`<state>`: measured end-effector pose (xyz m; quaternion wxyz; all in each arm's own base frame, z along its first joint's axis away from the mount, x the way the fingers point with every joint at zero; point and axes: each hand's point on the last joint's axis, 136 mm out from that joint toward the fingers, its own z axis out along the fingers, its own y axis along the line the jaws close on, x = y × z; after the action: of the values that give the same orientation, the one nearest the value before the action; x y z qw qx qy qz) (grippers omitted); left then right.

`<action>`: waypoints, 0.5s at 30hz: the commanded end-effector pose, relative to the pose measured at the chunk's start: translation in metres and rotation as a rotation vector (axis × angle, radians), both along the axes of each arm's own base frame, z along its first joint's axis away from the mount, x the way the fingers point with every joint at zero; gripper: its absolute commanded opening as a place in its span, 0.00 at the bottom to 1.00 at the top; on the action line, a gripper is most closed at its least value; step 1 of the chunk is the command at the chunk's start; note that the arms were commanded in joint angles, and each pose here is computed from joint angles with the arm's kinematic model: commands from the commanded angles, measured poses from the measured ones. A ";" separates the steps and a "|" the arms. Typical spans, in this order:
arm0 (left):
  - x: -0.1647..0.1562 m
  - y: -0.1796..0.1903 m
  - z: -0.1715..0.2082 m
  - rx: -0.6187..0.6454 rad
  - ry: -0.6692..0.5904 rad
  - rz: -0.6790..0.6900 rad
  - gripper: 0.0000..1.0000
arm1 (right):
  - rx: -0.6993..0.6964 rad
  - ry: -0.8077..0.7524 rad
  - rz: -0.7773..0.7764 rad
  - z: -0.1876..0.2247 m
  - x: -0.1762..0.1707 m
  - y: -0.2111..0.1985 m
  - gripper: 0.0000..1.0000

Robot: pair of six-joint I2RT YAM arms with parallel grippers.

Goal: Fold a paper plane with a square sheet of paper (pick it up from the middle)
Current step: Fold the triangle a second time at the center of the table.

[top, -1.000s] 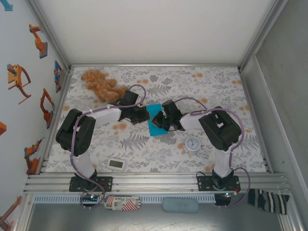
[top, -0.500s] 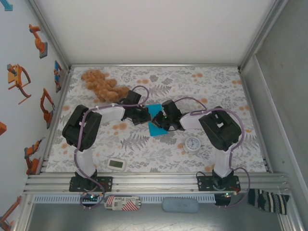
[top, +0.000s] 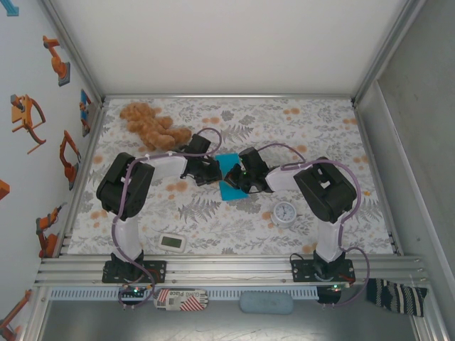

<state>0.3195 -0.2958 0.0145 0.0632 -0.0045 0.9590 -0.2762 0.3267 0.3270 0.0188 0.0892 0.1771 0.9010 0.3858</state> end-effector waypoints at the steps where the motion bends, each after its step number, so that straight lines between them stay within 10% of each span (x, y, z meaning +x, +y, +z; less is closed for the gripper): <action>1: -0.014 0.018 -0.026 0.121 0.061 -0.016 0.00 | -0.004 -0.056 0.050 0.018 -0.001 0.002 0.00; 15: -0.014 0.018 -0.030 0.137 0.066 -0.041 0.00 | -0.012 -0.059 0.166 0.012 -0.028 -0.004 0.00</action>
<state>0.3211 -0.2942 0.0132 0.0606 0.0090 0.9632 -0.2618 0.3088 0.3248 0.0360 0.0919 0.1049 0.9091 0.3924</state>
